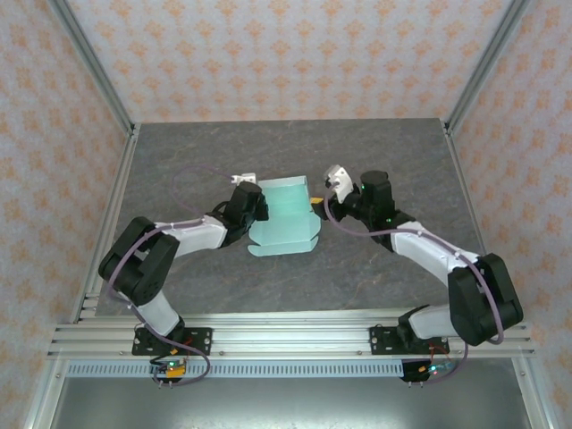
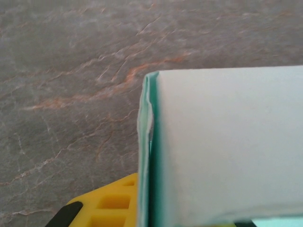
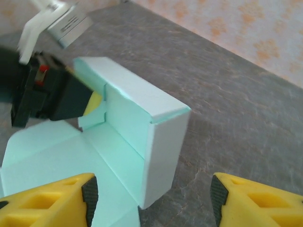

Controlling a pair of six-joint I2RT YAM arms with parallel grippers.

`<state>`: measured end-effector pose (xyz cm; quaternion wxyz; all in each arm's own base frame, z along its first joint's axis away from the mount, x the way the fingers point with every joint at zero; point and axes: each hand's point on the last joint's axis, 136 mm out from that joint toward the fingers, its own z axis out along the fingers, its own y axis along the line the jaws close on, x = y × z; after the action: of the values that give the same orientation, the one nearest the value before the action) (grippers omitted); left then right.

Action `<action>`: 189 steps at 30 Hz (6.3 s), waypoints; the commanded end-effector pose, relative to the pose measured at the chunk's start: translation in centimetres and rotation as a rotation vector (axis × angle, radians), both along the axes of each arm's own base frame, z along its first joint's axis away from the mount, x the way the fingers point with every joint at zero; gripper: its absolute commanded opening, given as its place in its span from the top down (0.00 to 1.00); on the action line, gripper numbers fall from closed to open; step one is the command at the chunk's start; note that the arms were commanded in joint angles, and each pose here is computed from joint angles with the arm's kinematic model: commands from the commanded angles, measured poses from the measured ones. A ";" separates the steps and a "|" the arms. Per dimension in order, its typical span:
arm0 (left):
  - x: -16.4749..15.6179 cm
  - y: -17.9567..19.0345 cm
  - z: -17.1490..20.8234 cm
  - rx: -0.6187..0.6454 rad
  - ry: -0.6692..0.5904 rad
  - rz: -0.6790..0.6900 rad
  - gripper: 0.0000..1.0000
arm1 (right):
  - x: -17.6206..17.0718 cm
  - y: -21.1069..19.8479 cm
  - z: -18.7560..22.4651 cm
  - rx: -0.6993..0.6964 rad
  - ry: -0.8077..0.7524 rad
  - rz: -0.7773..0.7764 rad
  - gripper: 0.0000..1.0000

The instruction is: Fold the paper box

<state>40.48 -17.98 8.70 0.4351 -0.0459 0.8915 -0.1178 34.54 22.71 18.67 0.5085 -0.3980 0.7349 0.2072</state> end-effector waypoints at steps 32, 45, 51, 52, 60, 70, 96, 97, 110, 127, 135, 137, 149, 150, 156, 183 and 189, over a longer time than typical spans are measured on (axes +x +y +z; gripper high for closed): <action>-0.9 -3.1 1.6 0.073 -0.220 -0.330 0.87 | -4.3 0.4 -0.7 0.036 0.174 0.155 0.32; -2.3 -4.4 -2.1 0.107 -0.229 -0.355 0.84 | -0.8 0.6 2.7 0.137 0.245 -0.011 0.30; -2.4 -5.1 -3.0 0.109 -0.227 -0.383 0.82 | 0.7 3.3 -0.7 0.000 0.362 0.018 0.32; -2.5 -5.1 -3.3 0.108 -0.224 -0.382 0.81 | 1.0 4.0 -1.0 -0.005 0.375 0.023 0.32; -2.7 -5.3 -4.0 0.105 -0.209 -0.388 0.74 | 1.6 6.8 -6.6 -0.070 0.500 0.007 0.38; -2.6 -3.2 -1.9 0.095 -0.239 -0.263 0.73 | 1.4 6.3 -8.8 -0.082 0.546 -0.055 0.45; -0.1 -5.4 -4.5 0.073 -0.239 -0.255 0.99 | -0.6 7.5 -9.3 0.039 0.536 -0.119 0.50; -0.1 -5.4 -4.6 0.076 -0.234 -0.260 1.00 | -0.7 7.5 -9.2 0.039 0.530 -0.117 0.50; -0.1 -3.2 -2.3 0.066 -0.182 -0.157 1.00 | -0.2 5.7 -0.9 0.217 0.258 -0.132 0.34; 0.6 4.3 1.9 -0.373 -0.006 0.309 1.00 | -1.4 -5.7 3.5 0.717 0.443 -0.710 0.12; 1.8 3.7 2.2 -0.662 0.044 0.478 1.00 | -4.5 0.9 5.9 0.896 0.665 -0.607 0.15; 2.2 3.2 2.6 -0.732 0.045 0.484 1.00 | -5.0 2.9 5.7 0.879 0.694 -0.572 0.15; 2.2 2.9 2.3 -0.834 0.073 0.545 1.00 | -4.3 10.4 3.8 0.683 0.761 -0.453 0.31; 2.2 2.7 2.3 -0.849 0.075 0.543 1.00 | -3.9 10.4 3.2 0.663 0.758 -0.479 0.33; 2.2 2.4 2.5 -0.877 0.069 0.539 1.00 | -2.7 11.9 0.6 0.562 0.742 -0.512 0.57; -7.3 4.6 16.1 -0.334 -0.202 -0.012 0.00 | -3.6 -2.0 2.6 -0.448 0.144 -0.138 0.96; -6.0 1.6 11.9 -0.362 -0.080 -0.110 0.00 | -4.2 -5.1 3.7 -0.726 0.082 -0.078 0.91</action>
<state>35.07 -15.61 25.56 0.5024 -0.1034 0.7969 -0.3193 31.60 19.99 22.23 0.3643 -0.4362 0.8228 -0.0005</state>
